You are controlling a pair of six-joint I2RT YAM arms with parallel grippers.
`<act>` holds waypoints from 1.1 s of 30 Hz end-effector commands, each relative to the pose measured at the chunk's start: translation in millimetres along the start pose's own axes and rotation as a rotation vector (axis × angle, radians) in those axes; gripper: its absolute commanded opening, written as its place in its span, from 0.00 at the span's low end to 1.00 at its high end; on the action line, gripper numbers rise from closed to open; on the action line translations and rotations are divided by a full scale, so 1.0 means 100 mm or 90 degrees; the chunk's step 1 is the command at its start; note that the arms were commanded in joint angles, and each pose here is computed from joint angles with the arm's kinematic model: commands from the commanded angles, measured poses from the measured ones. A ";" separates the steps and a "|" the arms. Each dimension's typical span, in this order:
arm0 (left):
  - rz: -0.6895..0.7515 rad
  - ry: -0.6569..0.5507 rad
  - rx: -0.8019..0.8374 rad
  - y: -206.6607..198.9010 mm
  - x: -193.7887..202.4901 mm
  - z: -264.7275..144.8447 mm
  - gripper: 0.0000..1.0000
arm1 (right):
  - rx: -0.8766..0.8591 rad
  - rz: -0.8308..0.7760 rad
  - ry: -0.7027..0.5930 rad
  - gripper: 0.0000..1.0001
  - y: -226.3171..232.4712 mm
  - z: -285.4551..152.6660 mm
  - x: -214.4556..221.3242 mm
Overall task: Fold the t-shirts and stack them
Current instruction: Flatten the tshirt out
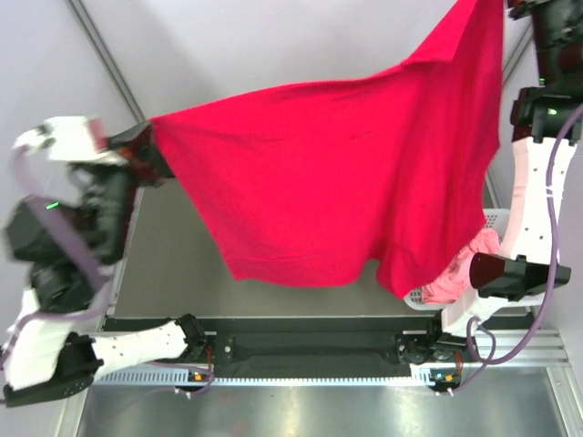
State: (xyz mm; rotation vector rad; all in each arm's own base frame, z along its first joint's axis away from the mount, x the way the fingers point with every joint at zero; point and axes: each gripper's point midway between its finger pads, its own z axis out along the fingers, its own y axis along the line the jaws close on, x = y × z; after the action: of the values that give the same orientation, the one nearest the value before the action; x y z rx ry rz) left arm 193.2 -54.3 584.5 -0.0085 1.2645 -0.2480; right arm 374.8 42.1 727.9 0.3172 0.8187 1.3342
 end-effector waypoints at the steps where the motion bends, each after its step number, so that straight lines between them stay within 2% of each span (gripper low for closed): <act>1: 0.121 -0.008 -0.113 -0.07 0.17 0.38 0.00 | -0.012 -0.040 0.030 0.00 -0.02 0.02 0.20; 3: 0.163 -0.014 -0.117 -0.22 0.33 0.56 0.00 | 0.001 -0.046 0.040 0.00 -0.15 0.04 0.26; 4: 0.174 -0.027 -0.140 -0.15 0.32 0.66 0.00 | 0.003 -0.046 0.046 0.00 -0.18 0.05 0.28; 5: 0.197 -0.009 -0.136 -0.20 0.49 0.84 0.00 | 0.010 -0.047 0.050 0.00 -0.27 0.06 0.30; 7: 0.167 -0.023 -0.147 0.04 0.50 1.17 0.00 | 0.016 -0.050 0.055 0.00 -0.33 0.07 0.32; 8: 0.166 -0.005 -0.145 0.10 0.66 1.35 0.00 | 0.017 -0.049 0.057 0.00 -0.36 0.07 0.33; 11: 0.140 -0.010 -0.166 0.40 0.78 1.71 0.00 | 0.030 -0.051 0.066 0.00 -0.53 0.11 0.36; 17: 0.101 -0.059 -0.176 0.93 0.59 2.10 0.00 | 0.042 -0.036 0.075 0.00 -0.67 0.14 0.43; 19: 0.079 -0.071 -0.190 1.14 0.52 2.11 0.00 | 0.042 -0.032 0.085 0.00 -0.66 0.13 0.49; 21: 0.066 -0.079 -0.164 1.13 0.46 2.13 0.00 | 0.040 -0.029 0.094 0.00 -0.61 0.11 0.55; 22: 0.069 -0.086 -0.181 1.28 0.40 2.09 0.00 | 0.040 -0.028 0.100 0.00 -0.59 0.09 0.58; 25: 0.067 -0.095 -0.179 1.31 0.29 1.98 0.00 | 0.034 -0.031 0.118 0.00 -0.42 0.00 0.68; 29: 0.071 -0.115 -0.183 1.24 0.08 1.65 0.00 | 0.028 -0.045 0.142 0.00 0.00 -0.24 0.77; 30: 0.072 -0.119 -0.188 1.23 0.03 1.58 0.00 | 0.029 -0.034 0.166 0.00 0.03 -0.29 0.95; 33: 0.092 -0.145 -0.216 1.21 -0.22 1.25 0.00 | 0.018 -0.034 0.190 0.00 0.38 -0.52 1.04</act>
State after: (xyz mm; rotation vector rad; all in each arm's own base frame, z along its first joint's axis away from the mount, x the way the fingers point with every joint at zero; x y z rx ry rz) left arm 388.0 47.5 577.8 -0.2150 1.2163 0.0710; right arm 406.0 123.6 627.8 0.2992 1.2092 1.3406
